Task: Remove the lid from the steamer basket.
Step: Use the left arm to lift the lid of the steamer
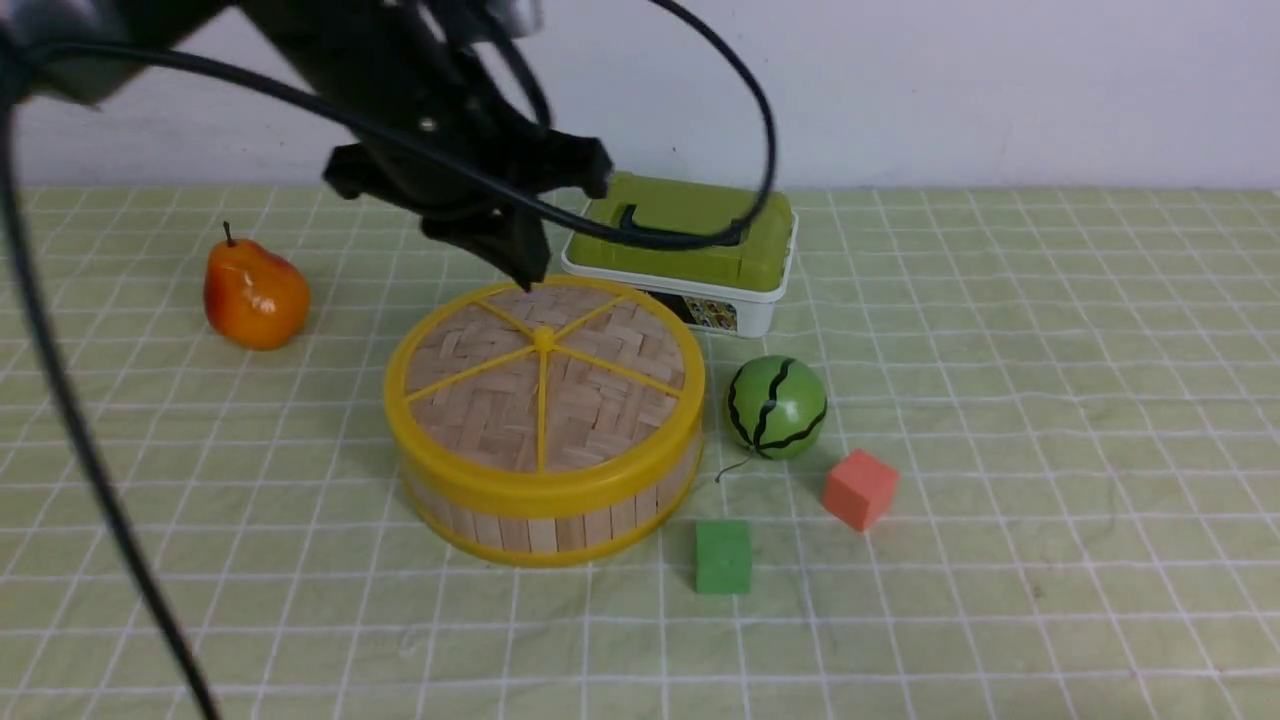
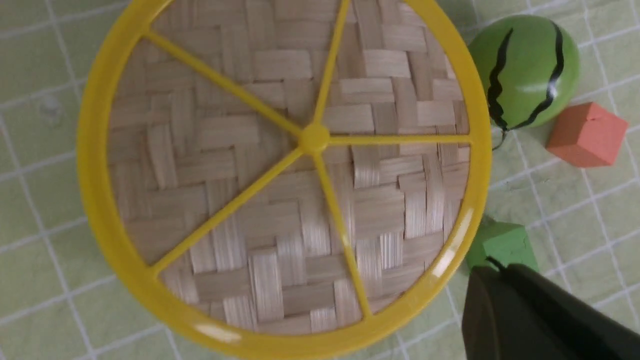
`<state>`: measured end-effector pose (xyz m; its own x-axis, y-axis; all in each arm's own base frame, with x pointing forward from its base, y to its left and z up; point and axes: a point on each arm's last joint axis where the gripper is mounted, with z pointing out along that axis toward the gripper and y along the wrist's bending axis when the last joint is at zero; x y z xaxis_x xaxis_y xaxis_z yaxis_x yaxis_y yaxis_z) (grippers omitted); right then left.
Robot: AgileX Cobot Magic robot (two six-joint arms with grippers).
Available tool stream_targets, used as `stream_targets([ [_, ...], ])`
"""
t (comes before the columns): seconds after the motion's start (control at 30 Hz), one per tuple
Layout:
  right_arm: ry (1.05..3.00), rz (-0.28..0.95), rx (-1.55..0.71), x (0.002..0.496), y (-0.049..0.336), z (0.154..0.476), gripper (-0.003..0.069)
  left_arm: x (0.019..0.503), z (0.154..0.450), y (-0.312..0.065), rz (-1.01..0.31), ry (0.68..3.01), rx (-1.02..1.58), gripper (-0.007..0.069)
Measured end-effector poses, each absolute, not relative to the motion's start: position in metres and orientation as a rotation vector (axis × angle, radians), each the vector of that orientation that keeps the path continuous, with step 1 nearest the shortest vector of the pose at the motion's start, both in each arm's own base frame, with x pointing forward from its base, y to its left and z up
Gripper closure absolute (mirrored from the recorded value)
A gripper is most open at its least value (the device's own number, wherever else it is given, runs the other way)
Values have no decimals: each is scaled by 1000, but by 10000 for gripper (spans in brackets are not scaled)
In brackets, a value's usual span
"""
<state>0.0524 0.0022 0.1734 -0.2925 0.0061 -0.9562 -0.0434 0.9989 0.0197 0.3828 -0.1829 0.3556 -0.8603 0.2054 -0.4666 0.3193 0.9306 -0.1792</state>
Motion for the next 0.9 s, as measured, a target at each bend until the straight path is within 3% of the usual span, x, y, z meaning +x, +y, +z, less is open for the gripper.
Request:
stream_targets([
  [0.17,1867,48,-27,52,2,173,416,403,335,-219,-195,2615,464,571],
  [0.2,1867,48,-27,52,2,173,416,412,321,-229,-140,2615,465,508],
  [0.43,1867,48,-27,52,2,173,416,427,301,-233,24,2611,352,295],
  [0.5,1867,48,-27,52,2,173,416,429,302,-229,65,2597,316,267],
  [0.9,1867,48,-27,52,2,173,416,430,287,-225,131,2628,252,259],
])
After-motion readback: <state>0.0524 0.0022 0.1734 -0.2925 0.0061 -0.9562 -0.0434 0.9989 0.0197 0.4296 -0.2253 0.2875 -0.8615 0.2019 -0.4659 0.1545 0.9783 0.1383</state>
